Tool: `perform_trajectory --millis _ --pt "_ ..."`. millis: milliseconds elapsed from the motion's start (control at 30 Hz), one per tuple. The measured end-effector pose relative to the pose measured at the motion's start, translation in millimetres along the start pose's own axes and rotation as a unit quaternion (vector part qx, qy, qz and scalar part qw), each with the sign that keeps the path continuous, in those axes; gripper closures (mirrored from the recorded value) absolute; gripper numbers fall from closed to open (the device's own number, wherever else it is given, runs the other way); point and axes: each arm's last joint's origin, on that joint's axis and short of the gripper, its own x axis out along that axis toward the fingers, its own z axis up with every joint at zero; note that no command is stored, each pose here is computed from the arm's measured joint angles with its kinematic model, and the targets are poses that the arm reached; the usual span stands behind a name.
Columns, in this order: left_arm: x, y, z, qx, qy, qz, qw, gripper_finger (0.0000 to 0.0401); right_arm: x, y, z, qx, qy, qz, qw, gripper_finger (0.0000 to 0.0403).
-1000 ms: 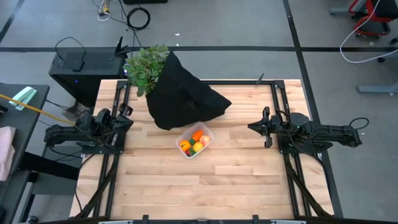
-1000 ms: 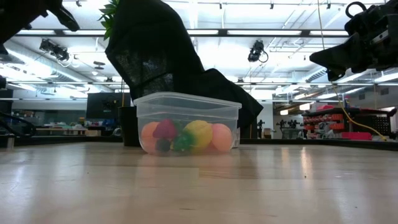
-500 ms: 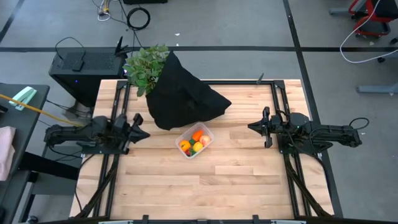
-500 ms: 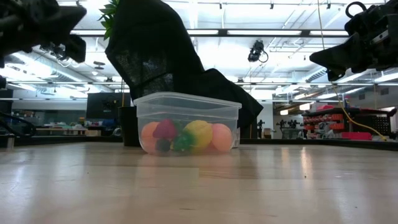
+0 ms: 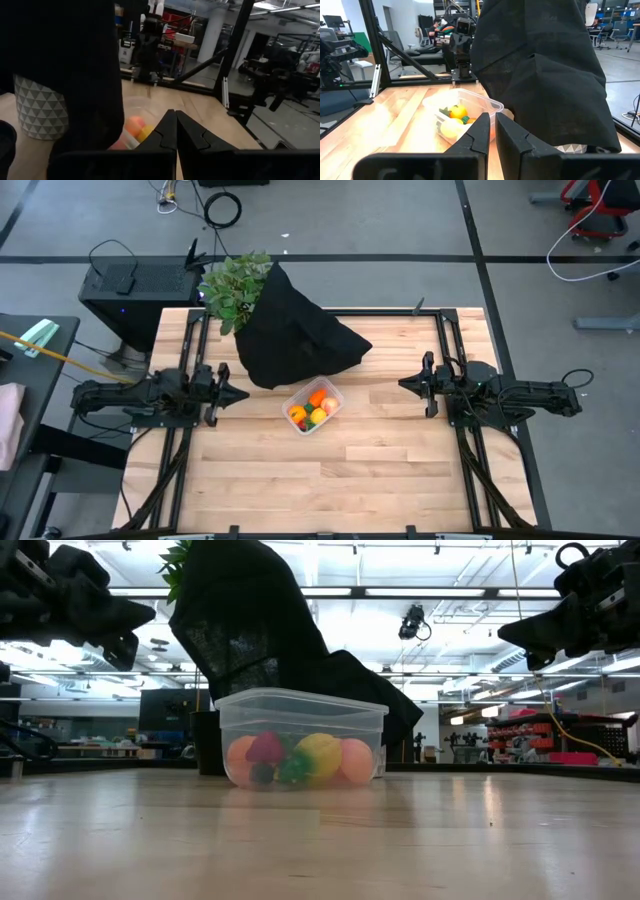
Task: Pick and placing Produce into tupperware
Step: Return to Home Position
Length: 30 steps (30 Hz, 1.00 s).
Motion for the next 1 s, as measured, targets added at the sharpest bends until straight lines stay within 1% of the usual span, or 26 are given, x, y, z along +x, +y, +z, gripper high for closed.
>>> perform_trajectory --millis 100,333,467,667,800,1000 --pt "0.0 0.5 -0.9 0.01 0.004 0.005 1.0 0.0399 0.0 0.0 0.0 0.0 0.0 0.0 1.0 0.0369" --pt "0.0 1.6 -2.4 0.057 0.011 0.019 0.998 0.0399 0.0 0.0 0.0 0.0 0.0 0.0 1.0 0.0369" --pt "0.0 2.0 -2.8 0.075 0.013 0.025 0.997 0.0399 0.0 0.0 0.0 0.0 0.0 0.0 1.0 0.0369" --pt "0.0 2.1 -3.0 0.072 0.014 0.026 0.997 0.0397 0.0 0.0 0.0 0.0 0.0 0.0 1.0 0.0369" --pt "0.0 2.2 -3.1 0.05 0.013 0.027 0.998 0.0392 0.0 0.0 0.0 0.0 0.0 0.0 1.0 0.0369" --pt "0.0 2.1 -3.0 0.039 0.012 0.026 0.999 0.0389 0.0 0.0 0.0 0.0 0.0 0.0 1.0 0.0369"
